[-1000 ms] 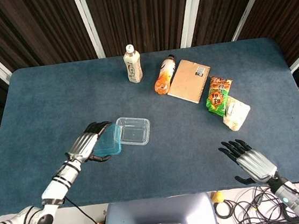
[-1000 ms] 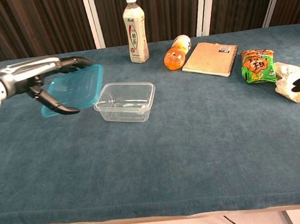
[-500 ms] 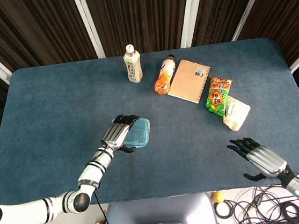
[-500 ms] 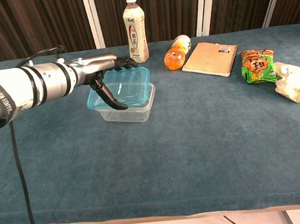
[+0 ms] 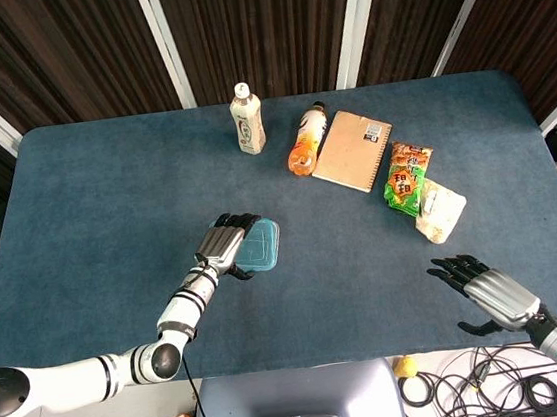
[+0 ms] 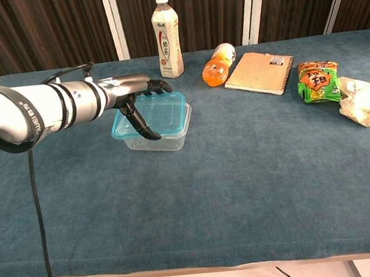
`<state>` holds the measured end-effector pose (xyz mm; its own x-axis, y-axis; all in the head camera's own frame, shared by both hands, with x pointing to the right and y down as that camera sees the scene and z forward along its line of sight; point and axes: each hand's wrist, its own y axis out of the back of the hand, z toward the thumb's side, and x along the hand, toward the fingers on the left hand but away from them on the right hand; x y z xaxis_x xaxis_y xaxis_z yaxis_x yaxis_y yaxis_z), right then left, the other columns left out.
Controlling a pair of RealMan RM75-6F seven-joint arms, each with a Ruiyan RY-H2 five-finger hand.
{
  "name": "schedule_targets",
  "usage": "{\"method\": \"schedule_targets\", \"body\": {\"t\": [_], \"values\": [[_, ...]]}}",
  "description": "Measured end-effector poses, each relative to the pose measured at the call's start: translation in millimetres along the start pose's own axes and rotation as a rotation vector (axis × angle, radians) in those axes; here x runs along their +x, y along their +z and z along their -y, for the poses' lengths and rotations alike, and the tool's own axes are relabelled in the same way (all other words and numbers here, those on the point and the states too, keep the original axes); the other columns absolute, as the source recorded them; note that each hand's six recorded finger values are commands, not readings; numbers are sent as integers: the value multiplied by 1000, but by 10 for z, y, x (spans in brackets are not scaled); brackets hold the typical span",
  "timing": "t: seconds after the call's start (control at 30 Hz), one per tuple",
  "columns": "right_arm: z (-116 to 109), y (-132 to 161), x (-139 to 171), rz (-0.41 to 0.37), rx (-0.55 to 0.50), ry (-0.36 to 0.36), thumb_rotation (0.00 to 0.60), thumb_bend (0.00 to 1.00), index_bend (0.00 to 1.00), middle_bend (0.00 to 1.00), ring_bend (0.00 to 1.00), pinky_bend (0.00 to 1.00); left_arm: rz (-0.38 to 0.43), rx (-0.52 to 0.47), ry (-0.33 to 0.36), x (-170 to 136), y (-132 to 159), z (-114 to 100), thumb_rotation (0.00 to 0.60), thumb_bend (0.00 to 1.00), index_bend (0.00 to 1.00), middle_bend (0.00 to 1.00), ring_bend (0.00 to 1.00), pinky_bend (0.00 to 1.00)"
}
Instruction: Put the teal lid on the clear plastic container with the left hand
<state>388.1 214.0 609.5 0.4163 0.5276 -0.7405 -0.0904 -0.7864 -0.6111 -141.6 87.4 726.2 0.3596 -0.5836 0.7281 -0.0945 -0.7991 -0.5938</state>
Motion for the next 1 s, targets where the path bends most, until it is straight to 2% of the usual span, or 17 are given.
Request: {"method": "schedule_targets", "body": {"t": [0.4,0.77,0.9,1.0], "values": [[-8,-5,-21,2,-9,-2,600,202,0,0,0,0,-17,-7,-11,60,-38,-7,600,289,372,975,636,0],[-1,-17,-25,11,-15,3,600,202,0,0,0,0,-5,7,-22,86,24,43,600,290,367,937,582,0],[-7,-28,-17,14,-18,2,600,201,0,0,0,0,-8,16,-26,108,19,64,600,289,329,807,473,0],[-13,-41,-12,17,-20,2,600,202,0,0,0,0,-9,30,-31,131,23,93,600,286,246,617,338,0]]}}
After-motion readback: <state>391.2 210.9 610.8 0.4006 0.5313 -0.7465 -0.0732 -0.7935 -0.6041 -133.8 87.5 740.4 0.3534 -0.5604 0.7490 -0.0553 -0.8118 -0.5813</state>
